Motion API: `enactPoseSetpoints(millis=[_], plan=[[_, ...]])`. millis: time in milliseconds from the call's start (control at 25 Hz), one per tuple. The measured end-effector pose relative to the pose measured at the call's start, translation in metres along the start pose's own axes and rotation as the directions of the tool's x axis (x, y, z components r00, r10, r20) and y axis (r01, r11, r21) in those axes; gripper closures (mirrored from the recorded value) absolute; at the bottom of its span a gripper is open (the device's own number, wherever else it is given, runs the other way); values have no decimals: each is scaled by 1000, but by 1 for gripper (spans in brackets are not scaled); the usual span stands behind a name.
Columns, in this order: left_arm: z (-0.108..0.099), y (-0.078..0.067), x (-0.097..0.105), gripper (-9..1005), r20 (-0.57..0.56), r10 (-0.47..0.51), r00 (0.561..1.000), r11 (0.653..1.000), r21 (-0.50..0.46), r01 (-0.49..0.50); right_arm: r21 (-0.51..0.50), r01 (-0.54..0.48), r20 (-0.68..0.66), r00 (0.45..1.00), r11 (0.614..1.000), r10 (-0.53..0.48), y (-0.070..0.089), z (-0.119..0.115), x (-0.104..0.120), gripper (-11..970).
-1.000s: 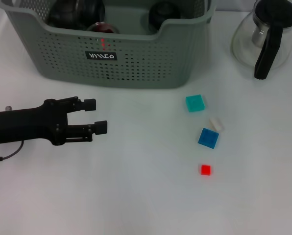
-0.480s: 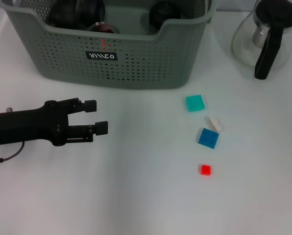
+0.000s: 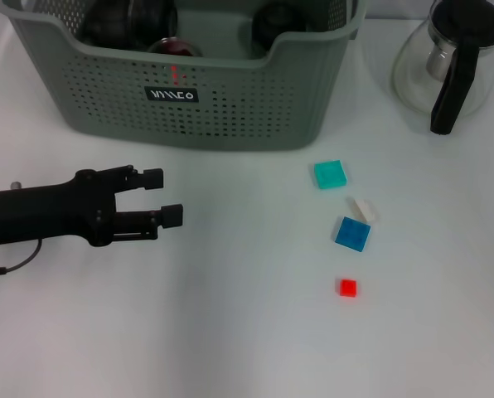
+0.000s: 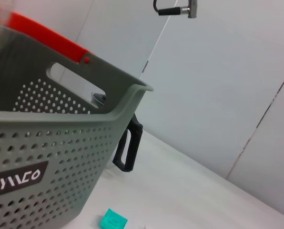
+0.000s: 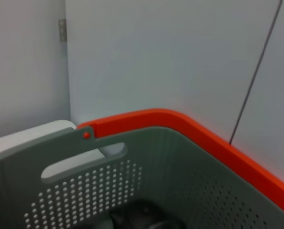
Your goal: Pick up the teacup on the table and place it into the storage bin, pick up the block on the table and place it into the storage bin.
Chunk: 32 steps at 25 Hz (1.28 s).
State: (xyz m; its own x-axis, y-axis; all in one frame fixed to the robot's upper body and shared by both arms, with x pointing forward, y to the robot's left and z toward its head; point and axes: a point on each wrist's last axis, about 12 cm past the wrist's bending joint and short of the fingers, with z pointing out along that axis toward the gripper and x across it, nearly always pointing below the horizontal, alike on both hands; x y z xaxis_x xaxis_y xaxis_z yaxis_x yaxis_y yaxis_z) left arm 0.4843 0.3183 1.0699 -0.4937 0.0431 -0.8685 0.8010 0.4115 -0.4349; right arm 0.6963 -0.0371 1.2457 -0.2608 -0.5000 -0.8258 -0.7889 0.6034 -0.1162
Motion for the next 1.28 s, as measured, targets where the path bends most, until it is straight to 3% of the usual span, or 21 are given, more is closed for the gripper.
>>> enactPoseSetpoints(millis=[280, 400, 520, 720, 840, 960, 1080, 1280], plan=[[1, 0, -1, 135, 2, 2, 1000, 1000, 1, -2, -3, -10, 52, 999, 1000, 10, -4, -11, -3, 227], [0, 0, -1, 135, 3, 2, 1000, 1000, 1, -2, -46, -24, 155, 987, 999, 31, -4, -32, -8, 119], [0, 0, 0, 135, 3, 1, 1000, 1000, -1, -1, -132, -12, 339, 939, 991, 56, -4, -67, -5, 109], [-1, 1, 0, 135, 3, 4, 1000, 1000, -7, -4, -314, 109, 587, 803, 943, 103, 1, -122, 44, 100], [-4, 3, -3, 135, 5, 12, 1000, 1000, -22, -12, -380, 145, 621, 772, 914, 135, 1, -144, 83, 100], [-8, 5, -5, 135, 2, 19, 1000, 999, -34, -19, -435, 138, 603, 779, 890, 174, 2, -162, 121, 101], [-16, 7, -5, 135, -33, 24, 999, 999, -48, -26, -478, 134, 520, 840, 868, 157, 4, -180, 150, 102], [-40, 1, 0, 135, -84, 22, 996, 998, -58, -27, -512, 71, 256, 964, 856, 73, 10, -204, 162, 103]])
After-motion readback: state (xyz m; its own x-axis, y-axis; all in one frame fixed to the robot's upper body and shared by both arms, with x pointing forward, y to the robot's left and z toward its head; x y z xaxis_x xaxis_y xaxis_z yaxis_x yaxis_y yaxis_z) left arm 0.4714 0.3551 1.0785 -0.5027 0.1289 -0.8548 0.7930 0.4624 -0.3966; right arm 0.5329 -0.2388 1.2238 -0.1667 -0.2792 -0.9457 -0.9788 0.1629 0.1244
